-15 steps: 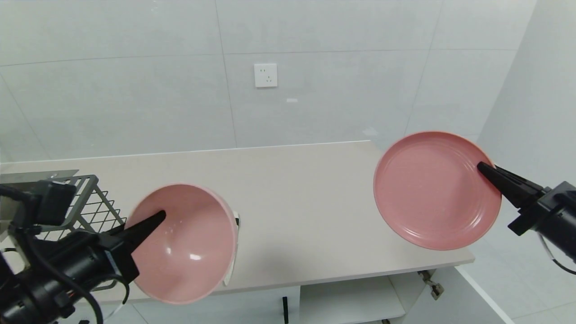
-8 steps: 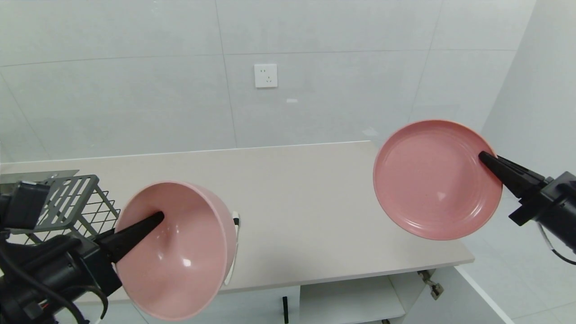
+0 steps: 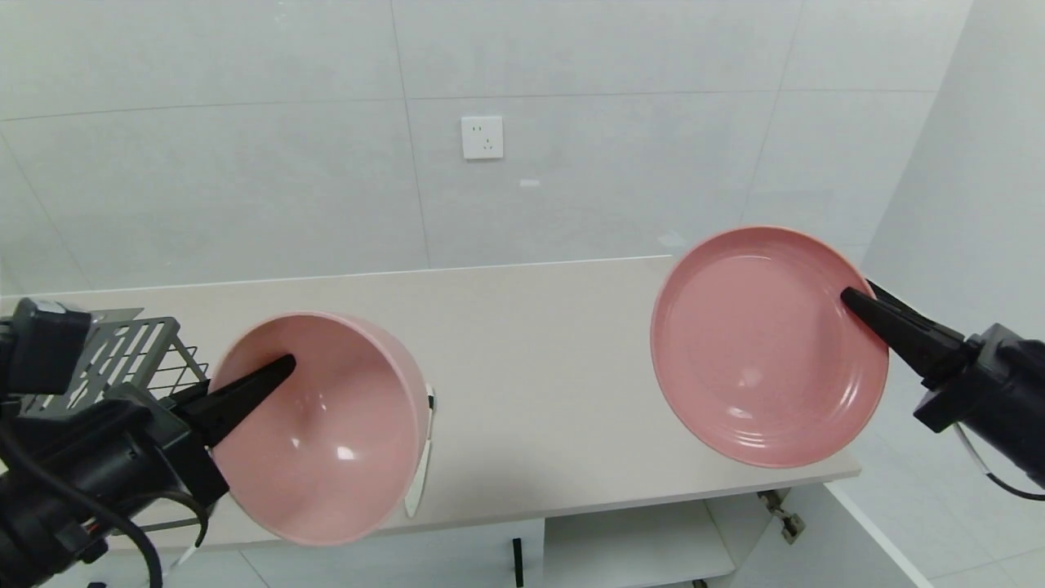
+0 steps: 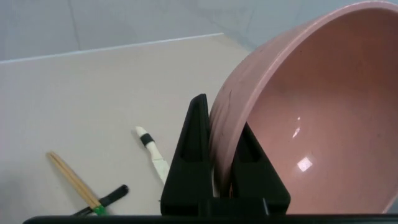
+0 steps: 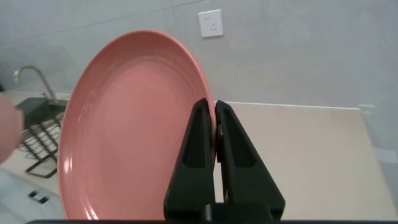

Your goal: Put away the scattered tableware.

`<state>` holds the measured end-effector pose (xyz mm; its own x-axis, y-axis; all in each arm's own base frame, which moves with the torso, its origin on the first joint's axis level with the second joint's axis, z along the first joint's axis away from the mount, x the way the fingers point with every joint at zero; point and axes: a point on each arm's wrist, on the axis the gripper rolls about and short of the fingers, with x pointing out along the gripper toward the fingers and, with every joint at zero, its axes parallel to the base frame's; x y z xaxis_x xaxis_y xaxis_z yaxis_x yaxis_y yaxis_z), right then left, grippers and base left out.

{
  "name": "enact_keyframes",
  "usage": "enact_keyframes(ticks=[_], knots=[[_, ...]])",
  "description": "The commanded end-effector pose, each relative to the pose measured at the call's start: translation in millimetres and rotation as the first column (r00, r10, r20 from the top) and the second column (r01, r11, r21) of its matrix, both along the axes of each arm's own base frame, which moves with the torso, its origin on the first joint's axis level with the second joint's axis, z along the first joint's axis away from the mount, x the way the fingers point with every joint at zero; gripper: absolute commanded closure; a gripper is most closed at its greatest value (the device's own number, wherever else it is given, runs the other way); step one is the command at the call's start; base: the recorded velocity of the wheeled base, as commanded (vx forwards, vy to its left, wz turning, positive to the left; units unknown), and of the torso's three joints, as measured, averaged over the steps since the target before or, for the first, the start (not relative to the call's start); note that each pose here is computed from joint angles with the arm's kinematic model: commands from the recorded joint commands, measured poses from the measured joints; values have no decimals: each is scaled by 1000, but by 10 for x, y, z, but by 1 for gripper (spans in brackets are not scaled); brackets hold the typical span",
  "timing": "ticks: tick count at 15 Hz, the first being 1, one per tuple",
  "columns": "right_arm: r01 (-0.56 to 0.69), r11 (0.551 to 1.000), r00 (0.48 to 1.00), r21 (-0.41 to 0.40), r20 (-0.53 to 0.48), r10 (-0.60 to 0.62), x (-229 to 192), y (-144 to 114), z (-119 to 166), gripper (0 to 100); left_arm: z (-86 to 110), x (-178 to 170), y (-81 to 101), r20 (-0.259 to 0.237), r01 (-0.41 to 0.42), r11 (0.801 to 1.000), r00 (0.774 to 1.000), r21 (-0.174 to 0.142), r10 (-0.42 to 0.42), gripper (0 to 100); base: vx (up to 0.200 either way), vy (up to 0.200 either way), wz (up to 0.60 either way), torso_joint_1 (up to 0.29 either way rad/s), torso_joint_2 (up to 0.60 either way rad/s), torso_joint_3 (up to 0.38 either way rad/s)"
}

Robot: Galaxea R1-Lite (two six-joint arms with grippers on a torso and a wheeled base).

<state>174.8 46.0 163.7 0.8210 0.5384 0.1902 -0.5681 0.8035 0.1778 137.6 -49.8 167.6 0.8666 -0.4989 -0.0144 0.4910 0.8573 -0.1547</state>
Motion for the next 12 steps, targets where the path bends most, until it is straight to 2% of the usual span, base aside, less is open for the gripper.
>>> enact_keyframes(ticks=[1, 3, 4, 6, 7, 12], knots=[[-24, 1000, 1000, 1, 12, 24, -61, 31, 16, 100, -113, -12, 24, -35, -14, 1000, 999, 21, 15, 100, 0, 0, 0, 0, 0, 0], [-38, 999, 999, -4, 2, 38, -111, 45, -13, 100, -182, -77, 41, -47, -7, 999, 999, 34, 8, 100, 0, 0, 0, 0, 0, 0], [-24, 1000, 1000, -10, 1, 24, -113, 30, -22, 100, -168, -110, 54, -7, -8, 999, 1000, 52, 9, 100, 0, 0, 0, 0, 0, 0], [-24, 1000, 1000, -9, 4, 24, -104, 32, -15, 100, -152, -128, 68, 25, -17, 997, 1000, 74, 15, 100, 0, 0, 0, 0, 0, 0], [-36, 999, 999, -11, 0, 36, -116, 49, -25, 100, -150, -127, 70, 26, -18, 997, 1000, 74, 16, 100, 0, 0, 0, 0, 0, 0], [-44, 998, 998, -45, 33, 45, -100, 83, -4, 100, -146, -113, 67, 33, -22, 997, 999, 68, 20, 100, -200, 0, 0, 7, 4, 0]])
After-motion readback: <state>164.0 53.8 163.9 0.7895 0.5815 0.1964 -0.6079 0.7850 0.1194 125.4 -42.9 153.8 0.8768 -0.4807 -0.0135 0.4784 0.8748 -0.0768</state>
